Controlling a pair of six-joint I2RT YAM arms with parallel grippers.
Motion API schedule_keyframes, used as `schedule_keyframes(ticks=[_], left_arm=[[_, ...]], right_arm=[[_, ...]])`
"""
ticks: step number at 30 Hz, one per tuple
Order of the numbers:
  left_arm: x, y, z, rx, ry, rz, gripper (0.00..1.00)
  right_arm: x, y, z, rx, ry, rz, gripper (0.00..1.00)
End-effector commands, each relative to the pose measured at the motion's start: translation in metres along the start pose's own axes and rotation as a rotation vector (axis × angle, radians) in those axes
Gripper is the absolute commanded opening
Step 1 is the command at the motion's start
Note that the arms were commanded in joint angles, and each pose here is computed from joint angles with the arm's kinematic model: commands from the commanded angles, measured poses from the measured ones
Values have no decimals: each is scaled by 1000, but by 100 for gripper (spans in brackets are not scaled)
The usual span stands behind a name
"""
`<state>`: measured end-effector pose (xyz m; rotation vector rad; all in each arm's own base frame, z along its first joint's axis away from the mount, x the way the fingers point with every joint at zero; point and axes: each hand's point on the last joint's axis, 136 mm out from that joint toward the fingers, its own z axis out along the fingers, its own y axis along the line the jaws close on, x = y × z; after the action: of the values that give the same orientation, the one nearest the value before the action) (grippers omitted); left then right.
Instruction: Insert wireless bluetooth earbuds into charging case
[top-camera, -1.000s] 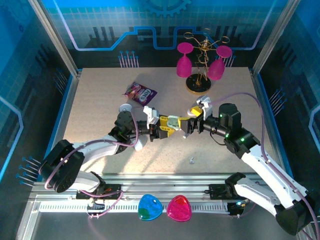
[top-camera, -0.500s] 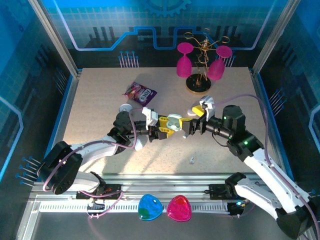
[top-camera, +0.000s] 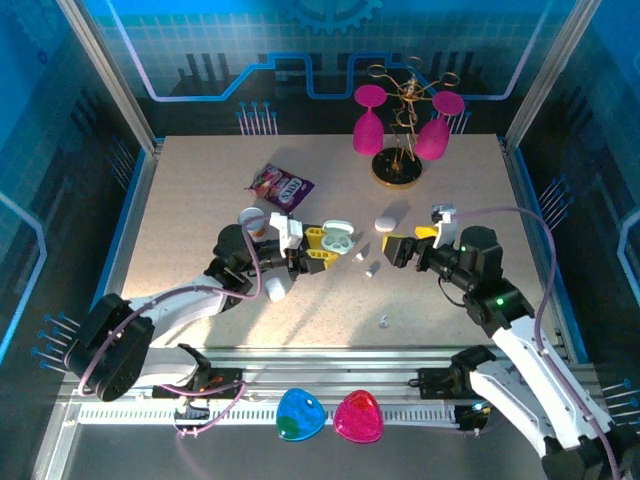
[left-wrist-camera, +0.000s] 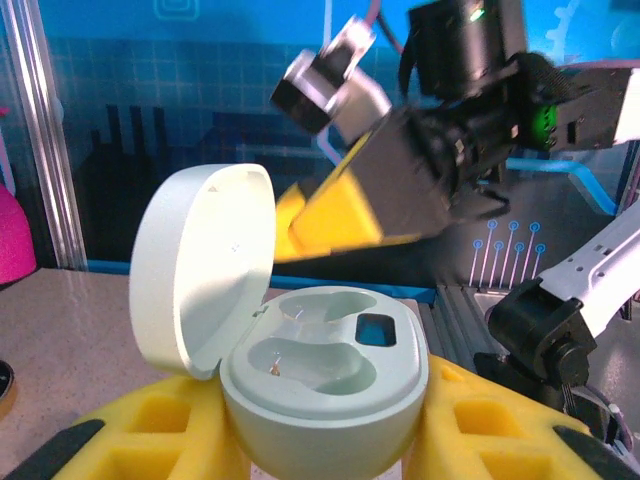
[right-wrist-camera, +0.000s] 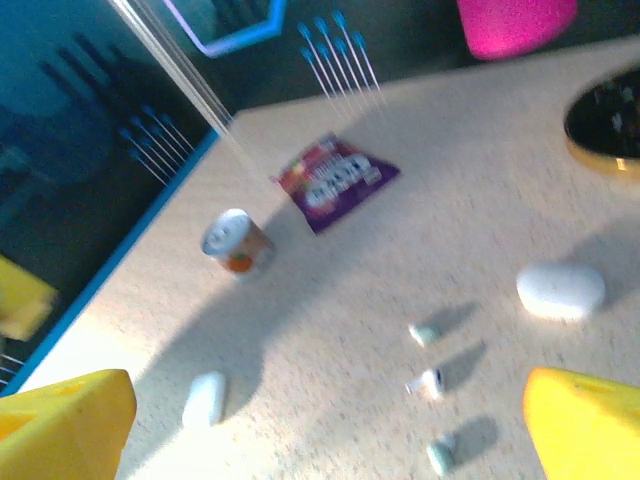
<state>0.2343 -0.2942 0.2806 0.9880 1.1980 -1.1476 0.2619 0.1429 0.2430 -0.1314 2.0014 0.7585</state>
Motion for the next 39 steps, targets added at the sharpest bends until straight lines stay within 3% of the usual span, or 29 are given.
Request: schedule_keyframes(ticks=[1,7,14,24,39], left_arm=[[-4,-3,-5,-9,-7,40,25],[-8,-5,-6,-5,-14,48,26],[-6,-6,-8,-8,-6,49,26],[-1,-5,-7,-8,1,43,25],[0,-7,-10,-13,8,42,26]], right_arm=[[35,-30,11,112,126,80,97],[66,-52,40,189,255,111,87],[101,-66,68,290,403,28,69],[149,-67,103,303,578,-17,67],[173,-44,135,220,645,-35,64]])
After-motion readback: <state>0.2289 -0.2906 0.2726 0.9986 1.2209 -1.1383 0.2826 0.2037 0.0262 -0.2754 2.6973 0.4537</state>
